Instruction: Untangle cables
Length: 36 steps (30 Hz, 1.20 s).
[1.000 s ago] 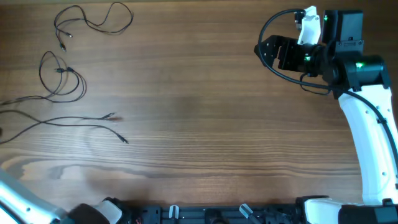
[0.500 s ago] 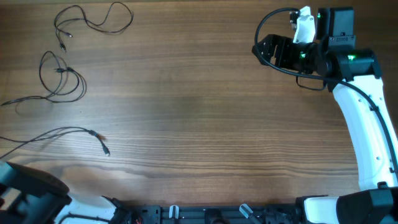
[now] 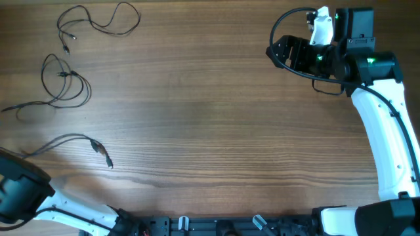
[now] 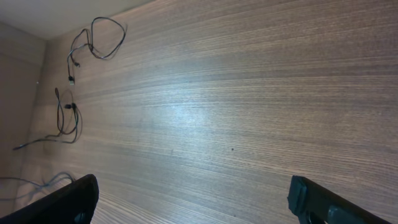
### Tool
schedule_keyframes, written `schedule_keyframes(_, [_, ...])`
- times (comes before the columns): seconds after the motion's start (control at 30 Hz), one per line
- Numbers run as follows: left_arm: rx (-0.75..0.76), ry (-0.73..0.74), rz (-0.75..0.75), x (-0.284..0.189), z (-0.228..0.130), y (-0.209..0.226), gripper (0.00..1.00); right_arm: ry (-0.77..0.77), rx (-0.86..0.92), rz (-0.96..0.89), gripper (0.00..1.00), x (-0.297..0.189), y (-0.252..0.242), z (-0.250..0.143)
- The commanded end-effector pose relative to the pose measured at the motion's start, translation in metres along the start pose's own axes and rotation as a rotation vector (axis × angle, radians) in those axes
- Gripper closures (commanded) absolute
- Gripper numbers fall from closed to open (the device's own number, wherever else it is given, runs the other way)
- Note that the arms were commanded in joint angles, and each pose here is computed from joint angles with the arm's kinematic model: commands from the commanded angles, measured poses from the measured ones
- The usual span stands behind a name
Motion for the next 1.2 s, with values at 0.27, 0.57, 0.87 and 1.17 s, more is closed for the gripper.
schedule_keyframes(0.27, [0.31,0.058,-0.189,-0.005,-0.04,-0.049,0.89,0.012,0.012,-0.013,0.0,0.006,-0.004,-0.001])
schedule_keyframes(0.57, [0.3,0.067,-0.137,0.002,-0.031,-0.033,0.78,0.012,0.011,-0.012,0.0,0.006,-0.004,-0.001])
schedule_keyframes(0.87, [0.272,0.104,-0.272,-0.038,-0.023,-0.049,0.71,0.015,0.013,-0.013,0.0,0.006,-0.004,-0.002])
schedule_keyframes(1.17, [0.134,0.031,0.046,-0.012,0.015,0.024,0.32,0.018,0.01,-0.015,0.0,0.006,-0.004,-0.003])
Point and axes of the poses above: each gripper's point midway between its finger pads, its own x axis out along the fingers, its own y axis along the line the jaws close on, z = x × y, the point moved 2 cm from there along -x, back along the fingers, and after that the axes turned 1 degree about -x, right-handed, at the moved point
